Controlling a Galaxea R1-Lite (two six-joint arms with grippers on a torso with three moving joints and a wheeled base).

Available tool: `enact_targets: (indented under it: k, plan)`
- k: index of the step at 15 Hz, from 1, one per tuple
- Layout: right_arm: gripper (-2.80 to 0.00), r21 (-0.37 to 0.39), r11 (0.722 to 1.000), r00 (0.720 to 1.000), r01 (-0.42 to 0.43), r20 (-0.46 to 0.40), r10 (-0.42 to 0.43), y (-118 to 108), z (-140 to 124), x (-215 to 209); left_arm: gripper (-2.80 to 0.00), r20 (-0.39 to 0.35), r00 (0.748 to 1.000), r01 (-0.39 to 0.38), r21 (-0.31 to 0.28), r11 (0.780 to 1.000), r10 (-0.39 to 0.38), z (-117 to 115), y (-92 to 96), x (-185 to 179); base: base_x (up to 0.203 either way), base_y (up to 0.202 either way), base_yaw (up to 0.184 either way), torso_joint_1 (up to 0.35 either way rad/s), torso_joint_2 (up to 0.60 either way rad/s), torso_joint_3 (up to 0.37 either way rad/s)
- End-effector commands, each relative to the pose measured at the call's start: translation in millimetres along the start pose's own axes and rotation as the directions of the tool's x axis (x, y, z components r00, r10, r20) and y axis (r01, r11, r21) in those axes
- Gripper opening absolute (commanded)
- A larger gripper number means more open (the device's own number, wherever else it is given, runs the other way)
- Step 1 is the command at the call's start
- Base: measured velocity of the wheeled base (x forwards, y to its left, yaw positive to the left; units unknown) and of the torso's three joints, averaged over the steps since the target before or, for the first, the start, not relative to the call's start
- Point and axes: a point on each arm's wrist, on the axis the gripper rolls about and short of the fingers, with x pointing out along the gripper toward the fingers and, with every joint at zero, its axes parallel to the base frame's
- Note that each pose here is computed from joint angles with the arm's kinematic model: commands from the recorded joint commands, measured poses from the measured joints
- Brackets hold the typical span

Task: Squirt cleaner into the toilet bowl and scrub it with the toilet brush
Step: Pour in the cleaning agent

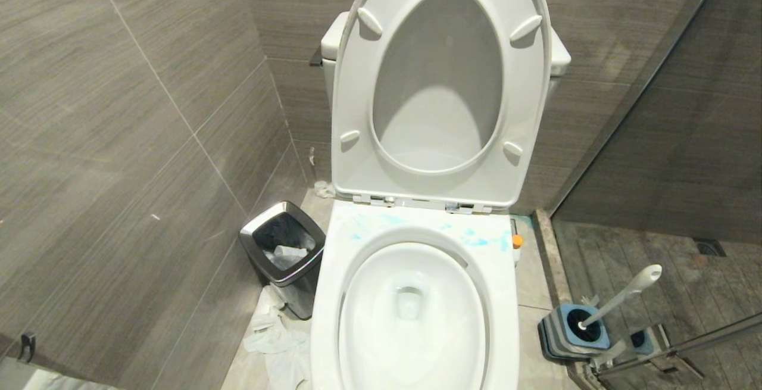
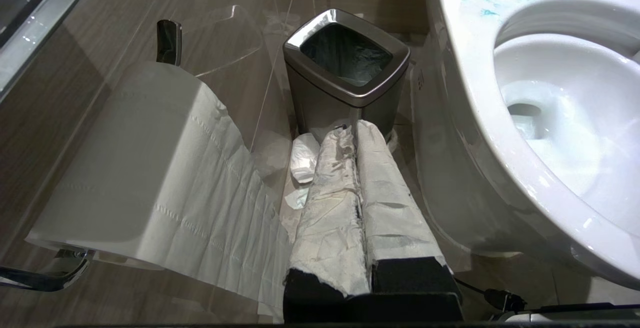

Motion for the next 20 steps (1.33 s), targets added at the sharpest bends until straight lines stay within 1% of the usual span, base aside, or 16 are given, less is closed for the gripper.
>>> enact_targets:
  k: [1,4,15,18,20]
  plan:
    - [-2.80,0.001,1.000,1.000,0.000,-0.003,0.000,-0.1,-1.5,0.4,-2.80,-0.003,1.000,0.000,0.000,1.000,0.000,-0.4,0.0,0.2,0.000,0.000,0.000,0.000,0.00,0.000]
    - [-2.80,0.013,1.000,1.000,0.003,0.008,-0.003,-0.1,-1.6,0.8,-2.80,-0.003,1.000,0.000,-0.001,1.000,0.000,-0.4,0.0,0.2,0.000,0.000,0.000,0.000,0.00,0.000]
    - [-2.80,0.013,1.000,1.000,0.003,0.008,-0.003,-0.1,-1.6,0.8,-2.80,-0.003,1.000,-0.002,-0.001,1.000,0.002,-0.4,0.0,0.2,0.000,0.000,0.000,0.000,0.00,0.000]
    - [-2.80,0.013,1.000,1.000,0.003,0.008,-0.003,-0.1,-1.6,0.8,-2.80,0.001,1.000,-0.025,-0.031,0.999,0.025,0.0,0.5,0.2,0.000,0.000,0.000,0.000,0.00,0.000]
    - [-2.80,0.013,1.000,1.000,0.003,0.008,-0.003,-0.1,-1.6,0.8,-2.80,0.001,1.000,-0.024,-0.033,0.999,0.024,0.1,0.6,0.2,0.000,0.000,0.000,0.000,0.00,0.000]
